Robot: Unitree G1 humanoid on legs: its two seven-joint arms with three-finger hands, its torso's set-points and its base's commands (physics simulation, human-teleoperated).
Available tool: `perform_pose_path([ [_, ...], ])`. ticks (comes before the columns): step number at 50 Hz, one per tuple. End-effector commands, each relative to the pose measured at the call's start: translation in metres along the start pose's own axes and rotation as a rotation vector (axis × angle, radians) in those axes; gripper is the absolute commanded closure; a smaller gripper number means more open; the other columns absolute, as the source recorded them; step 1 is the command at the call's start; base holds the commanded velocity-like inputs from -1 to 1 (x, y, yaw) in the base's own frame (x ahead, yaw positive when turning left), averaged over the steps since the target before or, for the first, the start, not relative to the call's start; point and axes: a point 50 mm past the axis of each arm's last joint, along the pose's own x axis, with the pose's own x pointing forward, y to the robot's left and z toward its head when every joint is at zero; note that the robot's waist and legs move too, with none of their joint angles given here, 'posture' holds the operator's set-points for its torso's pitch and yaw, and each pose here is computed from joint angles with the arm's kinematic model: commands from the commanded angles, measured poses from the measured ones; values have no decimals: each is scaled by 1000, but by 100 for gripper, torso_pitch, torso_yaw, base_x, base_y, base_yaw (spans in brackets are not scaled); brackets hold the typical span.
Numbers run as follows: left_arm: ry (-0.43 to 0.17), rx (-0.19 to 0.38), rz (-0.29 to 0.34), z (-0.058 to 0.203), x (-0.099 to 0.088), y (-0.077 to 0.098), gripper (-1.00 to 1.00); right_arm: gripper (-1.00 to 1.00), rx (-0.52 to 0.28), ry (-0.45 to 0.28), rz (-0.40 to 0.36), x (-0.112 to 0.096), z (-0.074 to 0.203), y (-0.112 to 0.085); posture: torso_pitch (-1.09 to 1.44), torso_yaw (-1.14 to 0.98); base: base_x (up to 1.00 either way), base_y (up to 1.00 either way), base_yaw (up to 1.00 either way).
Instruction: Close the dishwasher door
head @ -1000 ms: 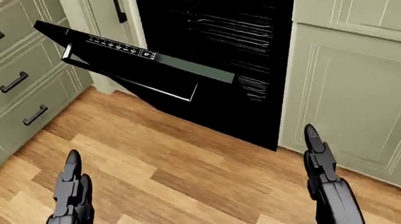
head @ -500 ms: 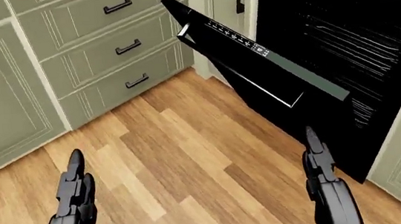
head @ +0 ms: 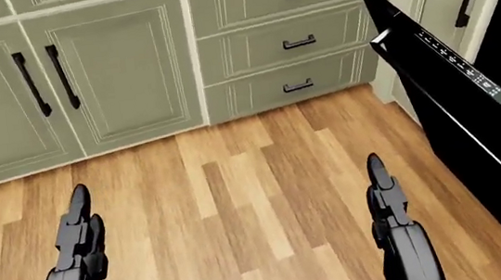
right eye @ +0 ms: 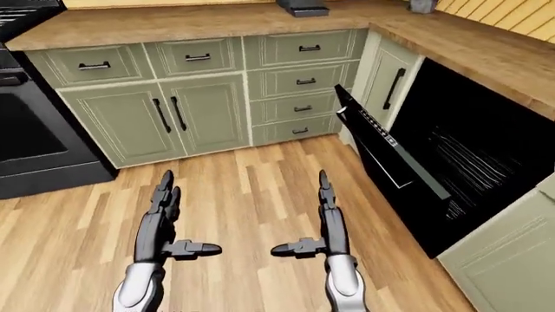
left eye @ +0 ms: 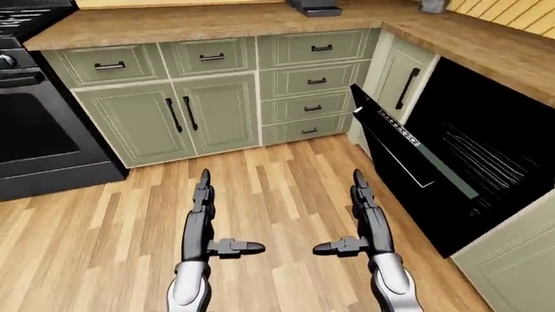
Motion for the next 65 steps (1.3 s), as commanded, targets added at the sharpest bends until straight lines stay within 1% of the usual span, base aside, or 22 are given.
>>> perform_pose_path([
  [1, -82, -4, -9, 15, 3, -3, -100, -100, -5, -72, -10, 2, 14, -3, 0, 0, 0, 0, 67],
  [20, -84, -4, -8, 16, 3, -2, -100, -100, -4, -70, -7, 3, 14, -2, 0, 0, 0, 0, 67],
  [21, -84, -4, -8, 17, 3, -2, -100, -100, -23, -68, -11, 3, 14, -2, 0, 0, 0, 0, 66],
  [22, -84, -4, -7, 17, 3, -2, -100, -100, -21, -73, -16, 4, 16, -2, 0, 0, 0, 0, 0],
  [23, -85, -4, -7, 17, 3, -2, -100, -100, -31, -62, -23, 5, 16, -2, 0, 0, 0, 0, 0],
  [32, -88, -5, -6, 18, 3, -2, -100, -100, -14, -52, -16, 4, 15, -1, 0, 0, 0, -5, 0],
  [65, -93, -8, 1, 21, 2, 2, -100, -100, -16, -53, -7, 3, 18, 2, 0, 0, 0, -38, 0],
])
